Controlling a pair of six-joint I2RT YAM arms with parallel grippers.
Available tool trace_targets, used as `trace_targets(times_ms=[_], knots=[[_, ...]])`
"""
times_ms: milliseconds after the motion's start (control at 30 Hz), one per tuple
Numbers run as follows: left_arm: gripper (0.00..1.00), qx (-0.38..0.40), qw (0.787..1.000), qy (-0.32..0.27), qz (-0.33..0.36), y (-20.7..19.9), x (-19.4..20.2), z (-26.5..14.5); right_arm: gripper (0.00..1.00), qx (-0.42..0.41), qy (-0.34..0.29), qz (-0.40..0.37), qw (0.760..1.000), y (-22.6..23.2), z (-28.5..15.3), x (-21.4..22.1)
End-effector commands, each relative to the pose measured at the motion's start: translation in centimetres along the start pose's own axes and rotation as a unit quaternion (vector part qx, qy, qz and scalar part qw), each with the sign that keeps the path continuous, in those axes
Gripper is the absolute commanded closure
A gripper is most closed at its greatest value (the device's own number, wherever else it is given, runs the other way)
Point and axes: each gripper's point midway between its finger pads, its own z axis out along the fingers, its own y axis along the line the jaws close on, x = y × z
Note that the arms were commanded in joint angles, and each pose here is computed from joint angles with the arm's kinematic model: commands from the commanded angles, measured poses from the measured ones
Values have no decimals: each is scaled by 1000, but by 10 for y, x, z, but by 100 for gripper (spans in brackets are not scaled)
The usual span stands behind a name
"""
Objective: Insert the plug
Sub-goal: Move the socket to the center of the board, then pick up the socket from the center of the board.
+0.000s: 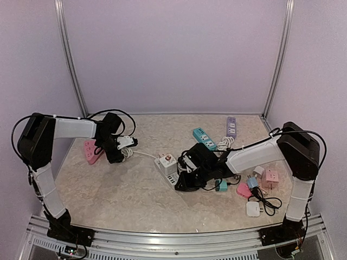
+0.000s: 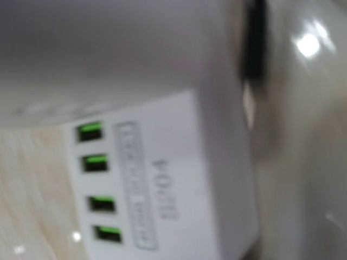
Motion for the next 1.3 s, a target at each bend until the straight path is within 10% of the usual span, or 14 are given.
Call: trace_targets(times_ms=[0,433,967,1267], knots=[[35,-101,993,-17,-55,75,-25,22,78,23,-23,-10,999,-7,30,-31],[34,-239,965,-10,-105,227,-25,26,74,21,-70,-60,996,-12,73,-176],[13,-161,976,-102,-109,186,-45,-74,49,-105,-149,-202,962,98,-94,-183],[5,-112,978,-129,-123,143,-38,-125,28,201,-171,-98,959,-63,-163,-218]])
